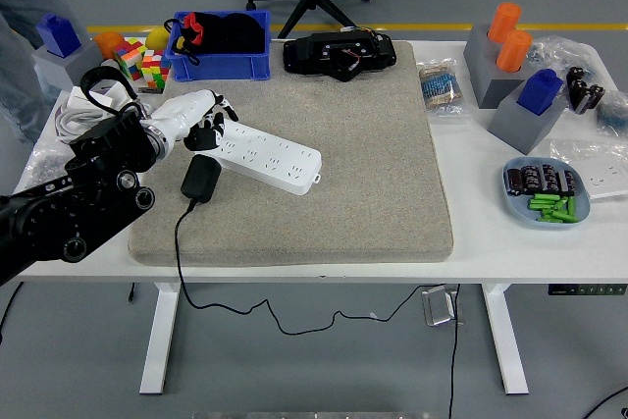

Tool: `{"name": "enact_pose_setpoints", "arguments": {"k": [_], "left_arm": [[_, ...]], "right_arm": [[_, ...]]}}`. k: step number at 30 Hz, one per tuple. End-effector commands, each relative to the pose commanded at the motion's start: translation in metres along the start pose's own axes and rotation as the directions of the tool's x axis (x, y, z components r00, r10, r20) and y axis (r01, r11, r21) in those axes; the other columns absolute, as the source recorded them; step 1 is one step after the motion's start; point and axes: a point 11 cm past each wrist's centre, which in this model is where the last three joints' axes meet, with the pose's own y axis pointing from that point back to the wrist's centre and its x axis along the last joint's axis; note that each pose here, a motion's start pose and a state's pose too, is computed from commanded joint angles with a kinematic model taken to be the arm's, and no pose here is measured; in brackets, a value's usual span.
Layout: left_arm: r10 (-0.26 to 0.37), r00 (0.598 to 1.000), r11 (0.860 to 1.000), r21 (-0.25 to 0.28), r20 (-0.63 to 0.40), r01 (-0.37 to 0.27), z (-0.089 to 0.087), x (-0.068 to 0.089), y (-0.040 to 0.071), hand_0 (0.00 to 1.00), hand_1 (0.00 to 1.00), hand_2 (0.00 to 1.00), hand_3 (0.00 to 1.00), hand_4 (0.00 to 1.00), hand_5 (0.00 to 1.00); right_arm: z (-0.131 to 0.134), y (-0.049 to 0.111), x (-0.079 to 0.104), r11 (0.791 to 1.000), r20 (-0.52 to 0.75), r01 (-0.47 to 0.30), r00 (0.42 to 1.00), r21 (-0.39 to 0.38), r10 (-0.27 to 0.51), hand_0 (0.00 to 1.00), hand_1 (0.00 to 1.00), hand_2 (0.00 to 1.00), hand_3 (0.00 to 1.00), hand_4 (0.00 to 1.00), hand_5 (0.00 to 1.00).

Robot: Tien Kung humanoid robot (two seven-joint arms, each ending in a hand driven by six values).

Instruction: Press the white button,pick up the black plug,place it near the board,insert it into the board

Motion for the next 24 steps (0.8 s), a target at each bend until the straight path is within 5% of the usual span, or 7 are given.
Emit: {"name": "enact_pose_setpoints", "arguments": {"k": [24], "left_arm": [[-0.048,0.976,0.991,0.132,0.213,0.020,-0.015,-0.009,-0.020,0.112,0.045,0.099,0.686,0.002,0.002]], "right_arm": [[-0.003,0.000,0.003,1.000,-0.025,-0.003,1.000,0.004,0.004,0.765,0.645,0.631,0.615,0.664,0.432]]}}
